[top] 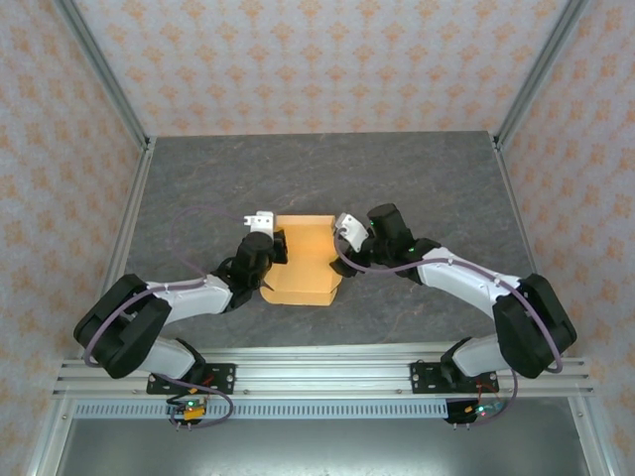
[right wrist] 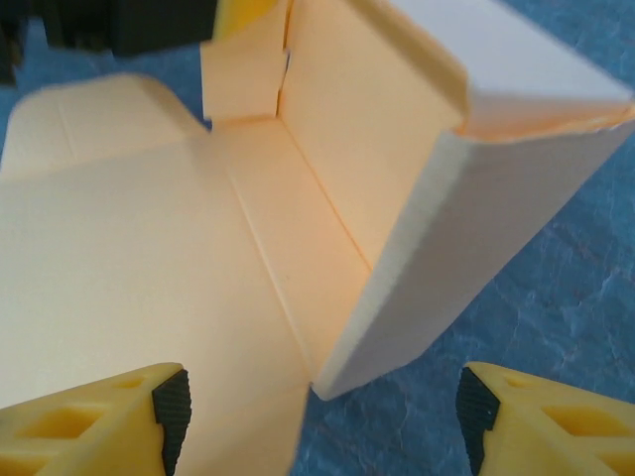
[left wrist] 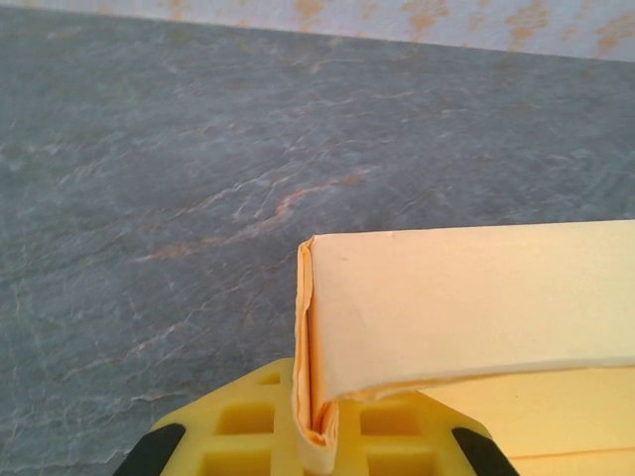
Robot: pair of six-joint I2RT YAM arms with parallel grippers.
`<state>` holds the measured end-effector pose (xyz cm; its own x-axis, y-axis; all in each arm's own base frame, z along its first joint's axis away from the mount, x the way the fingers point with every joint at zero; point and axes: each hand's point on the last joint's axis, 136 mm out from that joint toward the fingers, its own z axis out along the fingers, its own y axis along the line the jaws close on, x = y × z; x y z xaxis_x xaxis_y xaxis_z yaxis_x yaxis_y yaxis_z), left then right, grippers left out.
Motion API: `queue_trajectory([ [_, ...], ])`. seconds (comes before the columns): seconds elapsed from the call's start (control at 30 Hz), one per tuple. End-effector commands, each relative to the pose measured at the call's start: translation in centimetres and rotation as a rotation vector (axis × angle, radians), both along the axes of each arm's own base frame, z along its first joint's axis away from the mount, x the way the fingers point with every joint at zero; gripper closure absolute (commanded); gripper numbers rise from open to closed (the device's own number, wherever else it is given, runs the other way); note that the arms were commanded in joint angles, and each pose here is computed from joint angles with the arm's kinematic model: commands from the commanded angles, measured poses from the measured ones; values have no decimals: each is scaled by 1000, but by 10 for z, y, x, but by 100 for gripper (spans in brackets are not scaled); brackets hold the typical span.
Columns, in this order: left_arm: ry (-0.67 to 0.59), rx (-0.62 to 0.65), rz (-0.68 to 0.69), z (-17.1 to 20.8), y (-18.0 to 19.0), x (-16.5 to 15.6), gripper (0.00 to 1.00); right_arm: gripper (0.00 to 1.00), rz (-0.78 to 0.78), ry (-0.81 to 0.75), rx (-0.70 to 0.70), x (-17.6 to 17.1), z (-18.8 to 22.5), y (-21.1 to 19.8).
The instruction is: Fold the paper box
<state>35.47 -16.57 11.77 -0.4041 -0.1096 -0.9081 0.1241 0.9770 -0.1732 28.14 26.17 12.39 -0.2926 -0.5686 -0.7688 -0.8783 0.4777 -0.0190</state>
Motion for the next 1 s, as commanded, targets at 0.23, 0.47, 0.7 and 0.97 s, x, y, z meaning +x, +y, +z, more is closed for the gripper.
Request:
queue_trajectory([
  [0.23, -104, -2, -193, 21, -29, -3, 100, 26, 13, -44, -43, -1, 13, -10],
  [0.47, -121, -10, -252, 23, -38, -6, 100, 29, 5, -56, -49, 3, 18, -15],
  [0.7, -133, -17, -288, 26, -45, -8, 100, 47, 59, -26, -49, -3, 20, -11],
  [0.97, -128, -20, -304, 25, -49, -7, 100, 65, -57, -18, -9, 18, 18, -14],
])
